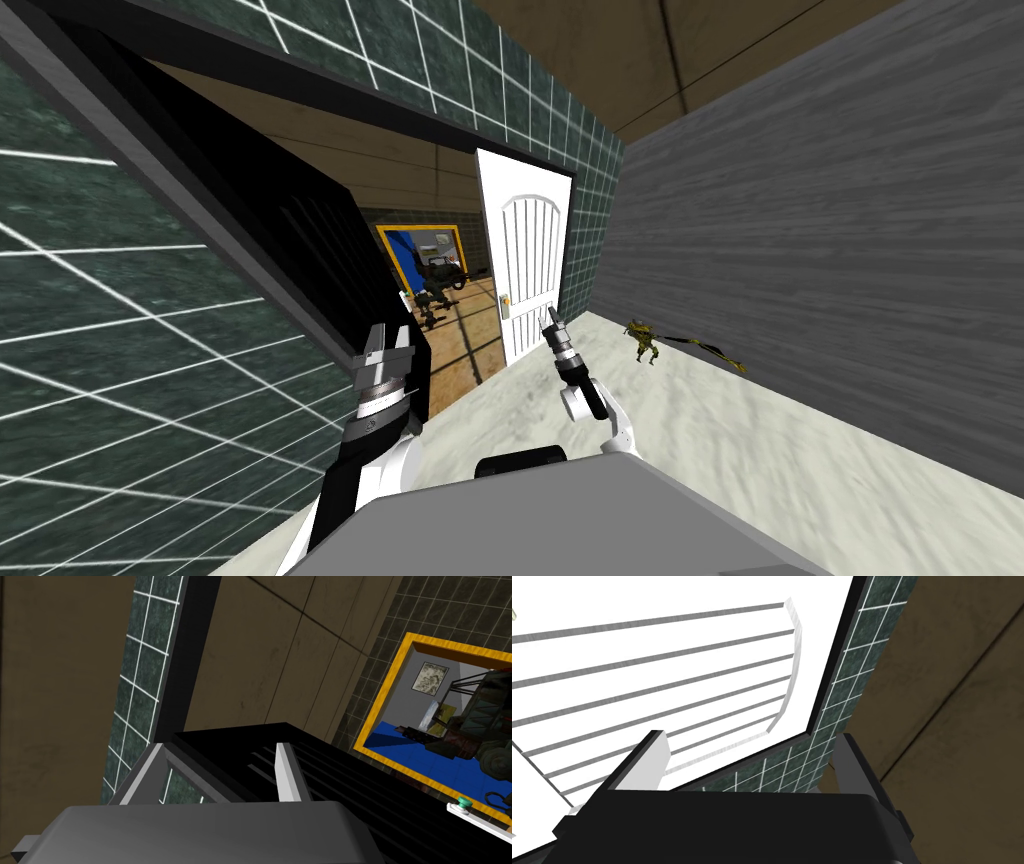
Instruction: Push the door open
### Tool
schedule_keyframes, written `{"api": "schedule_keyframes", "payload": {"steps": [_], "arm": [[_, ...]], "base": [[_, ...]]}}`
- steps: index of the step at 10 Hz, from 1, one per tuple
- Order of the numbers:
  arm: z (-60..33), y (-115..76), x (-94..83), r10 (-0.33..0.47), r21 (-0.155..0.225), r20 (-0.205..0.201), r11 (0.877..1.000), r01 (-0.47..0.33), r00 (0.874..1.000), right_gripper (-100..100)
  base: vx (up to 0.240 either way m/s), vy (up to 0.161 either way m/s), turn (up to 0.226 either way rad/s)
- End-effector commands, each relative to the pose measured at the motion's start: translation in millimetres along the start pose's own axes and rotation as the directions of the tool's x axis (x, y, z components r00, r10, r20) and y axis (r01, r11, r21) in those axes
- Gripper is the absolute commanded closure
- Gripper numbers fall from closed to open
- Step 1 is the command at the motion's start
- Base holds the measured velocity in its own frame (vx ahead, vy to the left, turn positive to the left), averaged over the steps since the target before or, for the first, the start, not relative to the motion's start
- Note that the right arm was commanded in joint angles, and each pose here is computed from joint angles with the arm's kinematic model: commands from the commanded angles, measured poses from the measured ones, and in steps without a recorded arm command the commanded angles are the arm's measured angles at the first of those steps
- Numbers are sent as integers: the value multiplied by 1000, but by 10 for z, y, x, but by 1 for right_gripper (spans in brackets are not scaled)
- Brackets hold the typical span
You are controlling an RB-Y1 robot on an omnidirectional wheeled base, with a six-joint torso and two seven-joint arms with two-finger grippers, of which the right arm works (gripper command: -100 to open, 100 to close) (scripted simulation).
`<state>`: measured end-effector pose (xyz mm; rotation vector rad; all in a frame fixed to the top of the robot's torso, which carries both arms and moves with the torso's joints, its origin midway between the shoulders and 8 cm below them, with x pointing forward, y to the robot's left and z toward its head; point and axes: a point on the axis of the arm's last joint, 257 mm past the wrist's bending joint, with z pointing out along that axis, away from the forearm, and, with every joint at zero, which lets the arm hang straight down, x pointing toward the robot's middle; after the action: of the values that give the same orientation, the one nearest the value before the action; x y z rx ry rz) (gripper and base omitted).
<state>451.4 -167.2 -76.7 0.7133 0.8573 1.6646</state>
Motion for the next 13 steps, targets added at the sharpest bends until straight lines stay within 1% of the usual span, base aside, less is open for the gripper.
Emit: {"api": "schedule_keyframes", "payload": {"steps": [1, 2, 3, 4, 6, 7, 8, 9, 10, 11, 13], "arm": [[11, -116, 32, 8, 18, -6, 1000, -8, 1000, -100], [37, -238, 88, 21, 38, -19, 999, -20, 1000, -100], [82, -313, 152, 33, 49, -34, 998, -32, 999, -100], [53, -380, 143, 34, 64, -32, 997, -32, 999, -100], [119, -573, 269, 58, 98, -60, 994, -52, 997, -100], [86, -642, 259, 58, 113, -57, 992, -52, 997, -100], [109, -751, 320, 69, 134, -71, 989, -59, 995, -100], [150, -818, 386, 79, 145, -86, 987, -66, 993, -100], [151, -958, 441, 89, 174, -98, 982, -71, 991, -100], [118, -1018, 432, 90, 188, -95, 980, -71, 991, -100], [153, -1212, 547, 107, 227, -121, 971, -77, 987, -100]], "base": [[43, -8, -8], [52, -2, -15], [89, -1, -30], [71, 1, -8], [64, -17, -24], [60, -7, -6], [64, 3, -20], [91, -2, -34], [102, -6, -28], [65, -5, -5], [68, -9, -26]]}}
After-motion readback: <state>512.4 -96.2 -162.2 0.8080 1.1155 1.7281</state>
